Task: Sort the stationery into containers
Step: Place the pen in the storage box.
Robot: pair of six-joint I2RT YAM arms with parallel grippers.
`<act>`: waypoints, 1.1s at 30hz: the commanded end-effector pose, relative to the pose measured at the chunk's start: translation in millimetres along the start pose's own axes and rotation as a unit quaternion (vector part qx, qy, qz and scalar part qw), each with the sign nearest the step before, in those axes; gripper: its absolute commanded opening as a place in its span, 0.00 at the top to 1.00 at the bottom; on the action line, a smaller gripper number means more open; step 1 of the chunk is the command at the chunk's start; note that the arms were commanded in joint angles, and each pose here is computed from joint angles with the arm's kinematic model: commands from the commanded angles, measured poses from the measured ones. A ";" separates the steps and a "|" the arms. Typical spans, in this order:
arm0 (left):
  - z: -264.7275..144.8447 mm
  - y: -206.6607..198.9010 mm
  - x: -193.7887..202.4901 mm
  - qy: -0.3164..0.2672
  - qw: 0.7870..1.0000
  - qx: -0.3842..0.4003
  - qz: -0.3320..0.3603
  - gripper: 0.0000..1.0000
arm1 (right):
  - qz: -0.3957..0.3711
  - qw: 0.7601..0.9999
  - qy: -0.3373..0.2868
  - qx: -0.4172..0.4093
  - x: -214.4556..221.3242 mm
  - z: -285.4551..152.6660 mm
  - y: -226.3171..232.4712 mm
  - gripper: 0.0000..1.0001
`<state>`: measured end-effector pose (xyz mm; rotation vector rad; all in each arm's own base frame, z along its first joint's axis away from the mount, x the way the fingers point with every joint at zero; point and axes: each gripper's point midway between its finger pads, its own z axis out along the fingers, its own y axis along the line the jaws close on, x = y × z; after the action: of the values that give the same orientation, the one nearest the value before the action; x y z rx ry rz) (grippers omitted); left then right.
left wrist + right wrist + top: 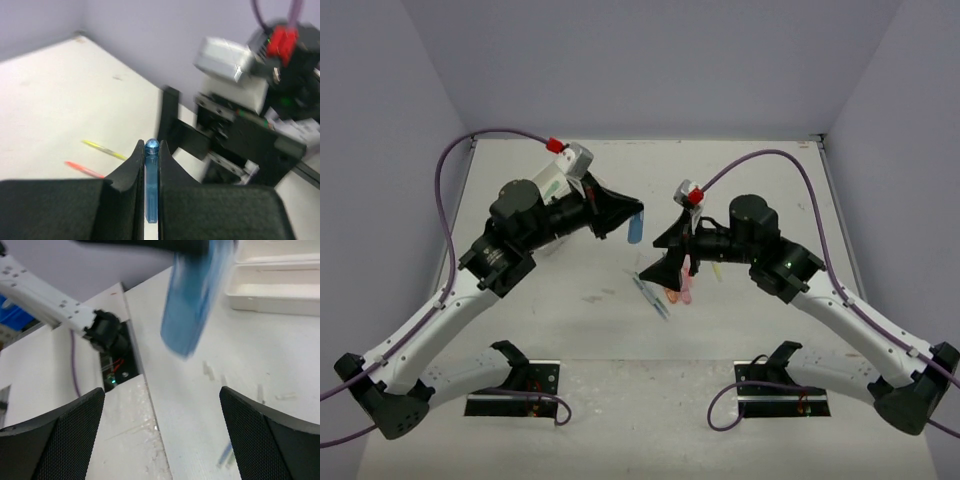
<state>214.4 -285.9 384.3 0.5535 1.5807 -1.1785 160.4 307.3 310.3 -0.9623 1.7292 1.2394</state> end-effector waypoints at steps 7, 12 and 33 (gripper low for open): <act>-39.4 255.4 -95.1 -0.018 0.868 -0.469 0.163 1.00 | 0.040 0.955 -0.088 0.281 18.1 -74.1 -85.1 0.01; -56.3 355.9 -124.5 -0.011 0.788 -0.528 0.317 1.00 | 0.040 0.959 -0.083 0.266 27.4 -72.6 -80.7 0.01; -89.1 507.2 86.3 0.184 0.819 -0.484 0.245 0.86 | 0.038 0.965 -0.084 0.246 33.4 -73.7 -71.7 0.01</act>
<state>550.0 -15.9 99.5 0.4492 1.9929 0.2136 197.6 211.5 262.0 -0.4918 1.8545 0.8219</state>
